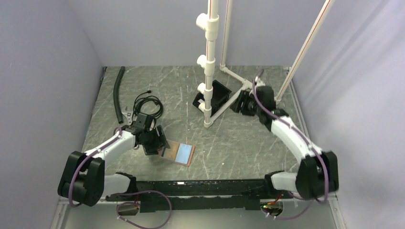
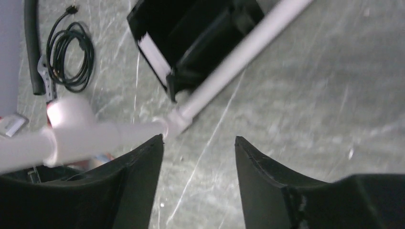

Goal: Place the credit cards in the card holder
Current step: Pick up the credit card from the storage box.

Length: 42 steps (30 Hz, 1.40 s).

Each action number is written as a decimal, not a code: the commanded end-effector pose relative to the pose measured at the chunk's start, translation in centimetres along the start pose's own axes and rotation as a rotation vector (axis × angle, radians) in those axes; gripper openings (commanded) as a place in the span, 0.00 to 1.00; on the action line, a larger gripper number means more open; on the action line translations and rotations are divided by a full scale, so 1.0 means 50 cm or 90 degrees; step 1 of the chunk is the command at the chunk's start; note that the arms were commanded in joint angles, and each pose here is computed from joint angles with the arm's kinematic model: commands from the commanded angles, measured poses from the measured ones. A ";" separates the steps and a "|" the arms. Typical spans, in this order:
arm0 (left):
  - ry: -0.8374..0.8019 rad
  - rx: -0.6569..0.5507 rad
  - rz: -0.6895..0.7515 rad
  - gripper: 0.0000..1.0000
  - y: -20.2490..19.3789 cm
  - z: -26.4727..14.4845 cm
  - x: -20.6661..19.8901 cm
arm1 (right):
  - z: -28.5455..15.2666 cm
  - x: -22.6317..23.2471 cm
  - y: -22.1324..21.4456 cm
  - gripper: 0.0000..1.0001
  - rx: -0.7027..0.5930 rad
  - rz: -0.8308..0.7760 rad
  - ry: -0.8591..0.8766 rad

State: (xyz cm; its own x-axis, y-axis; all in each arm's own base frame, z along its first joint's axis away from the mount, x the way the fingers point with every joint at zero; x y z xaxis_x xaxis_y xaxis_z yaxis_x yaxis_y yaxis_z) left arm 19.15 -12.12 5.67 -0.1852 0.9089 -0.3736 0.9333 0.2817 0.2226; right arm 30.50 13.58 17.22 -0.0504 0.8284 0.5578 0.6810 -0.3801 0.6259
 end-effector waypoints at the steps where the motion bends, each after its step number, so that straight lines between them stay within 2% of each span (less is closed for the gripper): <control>1: -0.029 0.003 0.001 0.69 -0.008 0.017 -0.005 | 0.057 0.041 0.098 0.64 0.039 -0.065 0.067; 4: -0.033 0.022 -0.021 0.58 -0.028 0.027 0.003 | 0.104 0.062 0.137 0.76 0.071 -0.122 0.094; 6: -0.041 0.028 -0.035 0.48 -0.037 0.031 0.003 | 0.136 0.073 0.159 0.79 0.097 -0.157 0.115; 11: -0.075 0.034 -0.065 0.41 -0.055 0.034 -0.004 | 0.204 0.107 0.164 0.82 0.158 -0.196 0.153; 19: -0.089 0.033 -0.073 0.39 -0.058 0.020 -0.013 | 0.310 0.130 0.123 0.82 0.234 -0.245 0.122; 27: -0.113 0.009 -0.055 0.44 -0.038 -0.019 -0.037 | 0.374 0.144 0.071 0.80 0.284 -0.265 0.138; 34: -0.120 -0.008 -0.033 0.46 -0.021 -0.045 -0.051 | 0.399 0.145 0.031 0.76 0.320 -0.251 0.160; 42: -0.128 -0.011 -0.030 0.46 -0.017 -0.046 -0.057 | 0.374 0.167 -0.001 0.67 0.354 -0.235 0.225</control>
State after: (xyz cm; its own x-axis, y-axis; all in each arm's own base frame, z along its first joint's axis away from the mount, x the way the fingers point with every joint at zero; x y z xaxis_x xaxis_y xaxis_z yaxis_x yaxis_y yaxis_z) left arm 17.62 -13.89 7.54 -0.2056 0.8164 -0.5396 0.9185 0.3512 0.1814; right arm 44.67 27.22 9.50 -0.4623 0.7163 0.5226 0.8606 0.2204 0.4591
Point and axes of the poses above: each gripper's point midway between its finger pads, its own z axis out along the fingers, its own x axis along the line the jaws close on, y = z × x, the point moved 3 cm from there along -z, back along the fingers, and after that the axes turned 6 degrees about z, right-handed, at the moved point
